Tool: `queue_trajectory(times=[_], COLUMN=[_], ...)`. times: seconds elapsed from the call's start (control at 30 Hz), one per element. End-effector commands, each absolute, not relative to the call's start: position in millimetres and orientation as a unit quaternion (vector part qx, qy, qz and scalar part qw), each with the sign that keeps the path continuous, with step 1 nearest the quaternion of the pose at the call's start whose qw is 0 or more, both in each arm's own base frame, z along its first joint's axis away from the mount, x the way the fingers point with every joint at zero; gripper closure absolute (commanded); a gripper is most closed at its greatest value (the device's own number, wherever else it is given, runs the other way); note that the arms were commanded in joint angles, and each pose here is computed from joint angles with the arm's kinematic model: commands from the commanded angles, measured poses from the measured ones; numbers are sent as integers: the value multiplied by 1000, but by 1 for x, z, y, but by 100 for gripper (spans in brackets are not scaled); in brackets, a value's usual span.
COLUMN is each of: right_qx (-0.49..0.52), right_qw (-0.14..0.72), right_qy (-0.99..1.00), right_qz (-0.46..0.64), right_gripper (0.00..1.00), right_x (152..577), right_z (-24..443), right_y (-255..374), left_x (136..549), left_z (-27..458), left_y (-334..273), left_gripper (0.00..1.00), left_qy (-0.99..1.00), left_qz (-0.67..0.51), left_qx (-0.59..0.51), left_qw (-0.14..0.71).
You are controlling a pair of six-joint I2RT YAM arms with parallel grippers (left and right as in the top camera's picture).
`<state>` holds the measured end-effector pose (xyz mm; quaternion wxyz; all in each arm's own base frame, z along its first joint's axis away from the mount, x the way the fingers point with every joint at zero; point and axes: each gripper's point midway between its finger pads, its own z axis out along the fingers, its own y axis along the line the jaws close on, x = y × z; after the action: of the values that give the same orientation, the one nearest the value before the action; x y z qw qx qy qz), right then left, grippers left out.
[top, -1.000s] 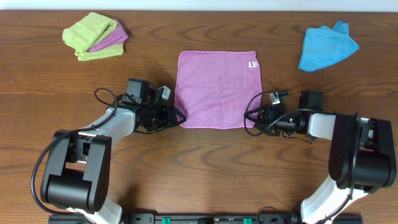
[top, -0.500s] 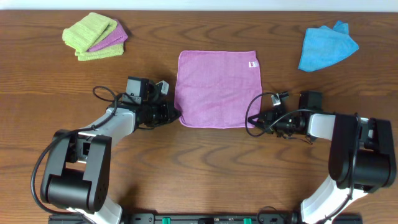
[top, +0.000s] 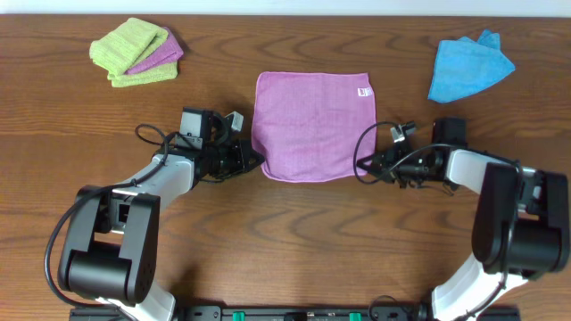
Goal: Fold the cloth
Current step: 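Lift both corners and fold the lower edge up over the top edge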
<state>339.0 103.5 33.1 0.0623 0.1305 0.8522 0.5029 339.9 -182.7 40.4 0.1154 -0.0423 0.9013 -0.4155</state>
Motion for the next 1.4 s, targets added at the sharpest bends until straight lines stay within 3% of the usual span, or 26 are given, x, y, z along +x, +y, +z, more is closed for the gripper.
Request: queue_trajectory(times=[0.0, 0.3, 0.97, 1.37], right_qx=[94, 89, 73, 65], right_qw=[118, 147, 233, 241], right_qy=[854, 864, 902, 903], right_qz=[499, 474, 357, 350], right_gripper=[99, 98, 98, 98], right_x=[356, 371, 423, 452], right_z=[68, 88, 92, 82], right_y=[98, 91, 84, 92], left_x=[359, 413, 456, 487], left_z=[63, 115, 100, 113], left_y=[-191, -200, -193, -184], left_gripper=[94, 94, 95, 94], left_qy=[889, 878, 882, 879], left_qz=[-436, -420, -357, -315], left_qx=[-34, 2, 16, 42], left_qw=[134, 230, 309, 357])
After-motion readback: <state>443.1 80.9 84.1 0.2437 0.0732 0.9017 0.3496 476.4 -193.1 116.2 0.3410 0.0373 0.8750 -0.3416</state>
